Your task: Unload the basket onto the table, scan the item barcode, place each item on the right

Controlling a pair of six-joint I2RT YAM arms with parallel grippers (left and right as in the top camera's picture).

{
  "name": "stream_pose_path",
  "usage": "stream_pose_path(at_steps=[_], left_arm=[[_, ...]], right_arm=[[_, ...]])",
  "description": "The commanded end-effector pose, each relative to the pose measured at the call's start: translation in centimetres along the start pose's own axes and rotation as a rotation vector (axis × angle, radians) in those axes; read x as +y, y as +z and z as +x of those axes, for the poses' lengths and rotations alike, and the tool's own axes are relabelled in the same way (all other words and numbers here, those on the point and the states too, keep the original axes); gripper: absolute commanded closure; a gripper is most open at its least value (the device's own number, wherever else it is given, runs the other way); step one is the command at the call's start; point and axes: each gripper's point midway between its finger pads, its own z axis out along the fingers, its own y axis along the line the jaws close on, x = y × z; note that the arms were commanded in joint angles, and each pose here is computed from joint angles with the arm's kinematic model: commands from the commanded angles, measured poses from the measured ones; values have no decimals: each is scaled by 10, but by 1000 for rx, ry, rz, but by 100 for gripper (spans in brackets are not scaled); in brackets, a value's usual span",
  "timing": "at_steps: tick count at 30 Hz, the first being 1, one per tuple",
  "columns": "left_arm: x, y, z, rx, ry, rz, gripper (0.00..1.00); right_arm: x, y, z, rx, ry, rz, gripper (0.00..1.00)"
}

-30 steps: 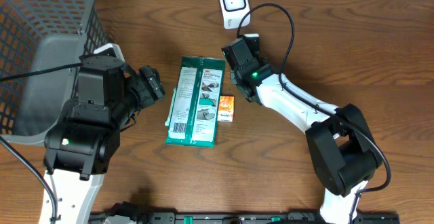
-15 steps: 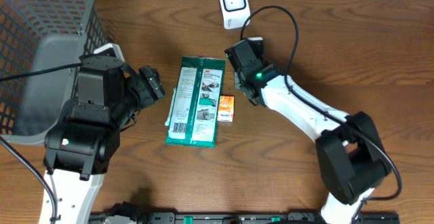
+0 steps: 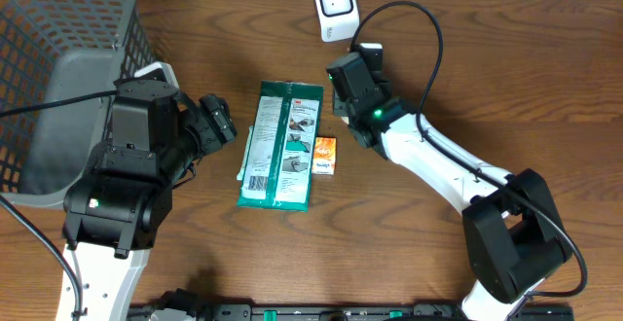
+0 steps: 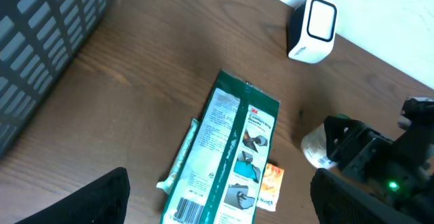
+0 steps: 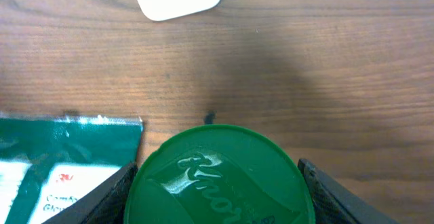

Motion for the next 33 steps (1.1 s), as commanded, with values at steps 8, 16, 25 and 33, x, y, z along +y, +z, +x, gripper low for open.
stream_pose_path(at_steps=[8,16,25,33], left_arm=[[1,-4,-7,-23,15,-8,14],[1,-4,-7,-23,15,-8,14],[1,-4,-7,-23,15,-8,14],[1,-4,-7,-23,15,-8,14]], right_arm=[[-44,5,-21,-231,95,159,41],[-76,16,-29,-222,63,213,43],[-76,29,-20,-191,67,192,42],[-77,38,-5,-154,65,207,40]])
